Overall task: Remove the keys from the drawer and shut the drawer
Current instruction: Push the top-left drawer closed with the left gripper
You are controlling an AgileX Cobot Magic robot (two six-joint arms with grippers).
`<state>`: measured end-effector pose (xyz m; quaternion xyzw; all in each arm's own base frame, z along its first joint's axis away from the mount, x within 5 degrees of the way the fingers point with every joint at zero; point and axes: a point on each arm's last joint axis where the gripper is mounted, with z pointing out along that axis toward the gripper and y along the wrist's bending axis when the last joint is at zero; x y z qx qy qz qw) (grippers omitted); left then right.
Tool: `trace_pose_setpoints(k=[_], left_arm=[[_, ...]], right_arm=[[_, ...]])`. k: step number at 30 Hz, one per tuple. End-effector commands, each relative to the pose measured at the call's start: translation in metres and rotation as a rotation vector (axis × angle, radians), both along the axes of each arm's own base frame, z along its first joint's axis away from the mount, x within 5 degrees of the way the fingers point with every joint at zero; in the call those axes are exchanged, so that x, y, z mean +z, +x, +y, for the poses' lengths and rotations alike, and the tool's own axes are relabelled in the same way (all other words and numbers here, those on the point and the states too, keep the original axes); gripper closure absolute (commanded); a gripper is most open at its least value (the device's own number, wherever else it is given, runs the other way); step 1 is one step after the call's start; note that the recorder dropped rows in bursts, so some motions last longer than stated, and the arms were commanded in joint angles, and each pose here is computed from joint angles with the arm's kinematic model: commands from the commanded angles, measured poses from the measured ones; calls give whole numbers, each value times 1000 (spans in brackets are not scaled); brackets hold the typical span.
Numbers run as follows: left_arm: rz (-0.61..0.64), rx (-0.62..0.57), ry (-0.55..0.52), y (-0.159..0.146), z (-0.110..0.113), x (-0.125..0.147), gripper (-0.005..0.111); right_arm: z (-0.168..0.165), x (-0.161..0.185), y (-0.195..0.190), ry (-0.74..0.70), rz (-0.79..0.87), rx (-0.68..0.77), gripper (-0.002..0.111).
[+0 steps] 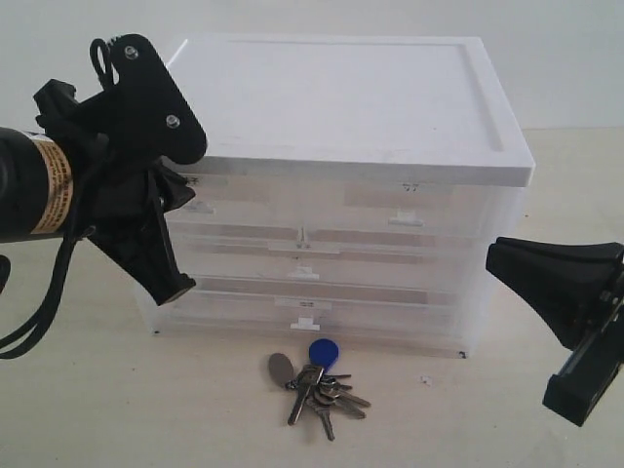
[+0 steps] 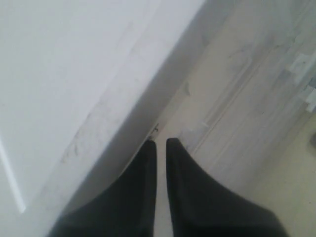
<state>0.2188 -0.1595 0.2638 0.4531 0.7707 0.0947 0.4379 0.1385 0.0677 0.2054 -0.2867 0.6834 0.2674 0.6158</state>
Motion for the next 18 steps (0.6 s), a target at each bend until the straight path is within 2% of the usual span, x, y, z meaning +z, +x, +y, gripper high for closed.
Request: trace_pose_setpoints(k=[1, 4, 8, 11, 15, 18], left_arm=[[3, -7, -49, -2, -4, 3, 102], [3, -57, -54, -12, -11, 3, 102], [32, -123, -1, -24, -16, -15, 102], [23, -110, 10, -22, -16, -18, 102], [-51, -89, -4, -17, -16, -13, 102], [-114, -14, 54, -9, -11, -15, 102]], right_arm=[[0, 2, 1, 7, -10, 5, 108], [0, 2, 1, 7, -10, 5, 108], [0, 2, 1, 7, -11, 4, 108], [0, 2, 1, 7, -11, 4, 108], [0, 2, 1, 7, -11, 4, 108], [0, 2, 1, 8, -10, 4, 108]])
